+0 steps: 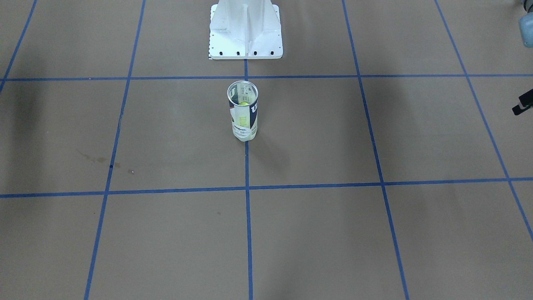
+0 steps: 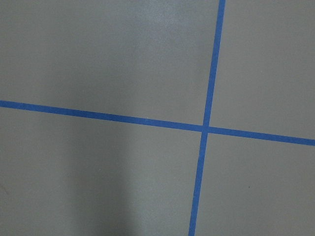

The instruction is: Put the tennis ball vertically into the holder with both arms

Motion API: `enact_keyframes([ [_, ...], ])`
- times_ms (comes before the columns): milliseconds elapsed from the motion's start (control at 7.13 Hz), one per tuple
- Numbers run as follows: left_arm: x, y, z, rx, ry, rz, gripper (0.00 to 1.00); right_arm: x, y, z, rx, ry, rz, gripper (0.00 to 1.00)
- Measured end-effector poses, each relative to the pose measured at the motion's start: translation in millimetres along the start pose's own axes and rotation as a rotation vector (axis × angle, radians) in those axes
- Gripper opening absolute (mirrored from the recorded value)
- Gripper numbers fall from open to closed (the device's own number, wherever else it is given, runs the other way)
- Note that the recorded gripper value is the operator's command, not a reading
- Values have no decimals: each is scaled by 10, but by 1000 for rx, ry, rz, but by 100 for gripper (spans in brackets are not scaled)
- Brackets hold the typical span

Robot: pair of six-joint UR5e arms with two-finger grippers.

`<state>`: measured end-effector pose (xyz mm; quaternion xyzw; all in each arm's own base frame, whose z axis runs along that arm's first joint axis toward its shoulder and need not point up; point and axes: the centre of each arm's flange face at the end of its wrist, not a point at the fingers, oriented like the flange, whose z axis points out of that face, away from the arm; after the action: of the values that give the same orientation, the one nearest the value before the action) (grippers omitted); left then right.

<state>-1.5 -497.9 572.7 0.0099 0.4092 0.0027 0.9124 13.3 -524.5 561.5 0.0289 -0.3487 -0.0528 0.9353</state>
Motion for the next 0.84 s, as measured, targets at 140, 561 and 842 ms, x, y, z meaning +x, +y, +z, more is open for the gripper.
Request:
enact_keyframes([
  [140,-70,16,-42,6,-1,9,100,-3,11,4,-1,0,-1,100],
  [561,-170,30,-108,21,-9,5,100,50,98,73,-12,-3,4,100],
  [842,-228,30,-169,35,-14,-4,100,65,141,96,-16,-9,-4,100],
])
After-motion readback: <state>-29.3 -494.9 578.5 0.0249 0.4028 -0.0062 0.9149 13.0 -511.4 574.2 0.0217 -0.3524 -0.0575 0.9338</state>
